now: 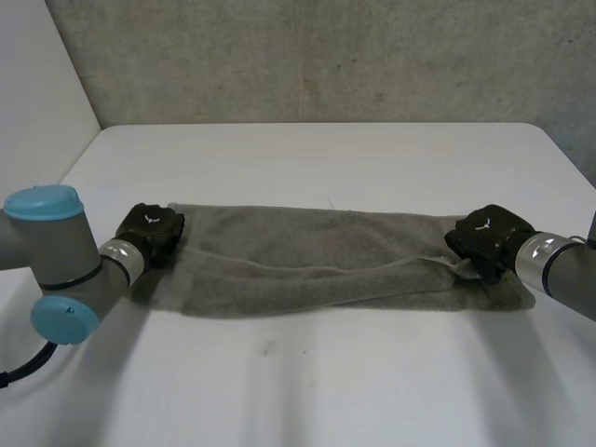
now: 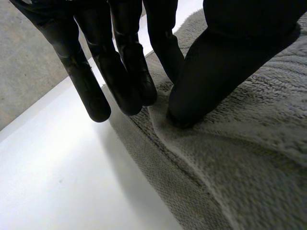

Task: Fold the towel.

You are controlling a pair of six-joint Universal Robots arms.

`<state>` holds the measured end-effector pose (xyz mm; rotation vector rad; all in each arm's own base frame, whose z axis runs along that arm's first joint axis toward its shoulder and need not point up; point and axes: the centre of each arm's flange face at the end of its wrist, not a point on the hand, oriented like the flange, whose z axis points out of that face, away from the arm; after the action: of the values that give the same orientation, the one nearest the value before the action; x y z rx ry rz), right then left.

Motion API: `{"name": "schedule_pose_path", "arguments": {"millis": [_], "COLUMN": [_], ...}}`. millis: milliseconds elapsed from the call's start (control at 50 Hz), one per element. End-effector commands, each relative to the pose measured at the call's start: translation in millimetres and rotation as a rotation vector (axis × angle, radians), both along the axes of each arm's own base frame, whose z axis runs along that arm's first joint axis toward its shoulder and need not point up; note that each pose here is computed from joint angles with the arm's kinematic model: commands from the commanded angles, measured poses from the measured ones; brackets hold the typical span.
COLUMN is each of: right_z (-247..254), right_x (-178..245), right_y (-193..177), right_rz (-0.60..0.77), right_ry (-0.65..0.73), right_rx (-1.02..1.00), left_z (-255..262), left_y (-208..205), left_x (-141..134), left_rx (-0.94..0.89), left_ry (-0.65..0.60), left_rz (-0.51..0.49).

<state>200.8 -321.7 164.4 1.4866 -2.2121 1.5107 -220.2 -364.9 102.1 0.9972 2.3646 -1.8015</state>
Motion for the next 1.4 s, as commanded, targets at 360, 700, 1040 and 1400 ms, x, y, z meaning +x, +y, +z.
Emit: {"name": "schedule_pose_path", "arguments": {"millis": [360, 700, 1040, 1400], "right_z": [4.0, 0.8, -1.1, -0.8], "right_x": [-0.2, -0.3, -0.4, -0.3], "right_y": [-0.9, -0.1, 0.1, -0.2], "right_rz": [-0.004, -0.003, -0.003, -0.003], "right_ry": [0.0, 0.002, 0.003, 0.003], "right_rx": [-0.011, -0.001, 0.005, 0.004], "left_z": [36.1, 3.7, 2.0, -1.7], "left_y": [1.2, -4.5, -2.4, -3.5], "left_x": [0.9, 0.1, 0.2, 0.5], "left_rx": [-0.067, -0.003, 0.014, 0.016], "left_ry": [0.021, 0.007, 0.004, 0.0], "left_rz": [0.003, 0.006, 0.003, 0.007]}}
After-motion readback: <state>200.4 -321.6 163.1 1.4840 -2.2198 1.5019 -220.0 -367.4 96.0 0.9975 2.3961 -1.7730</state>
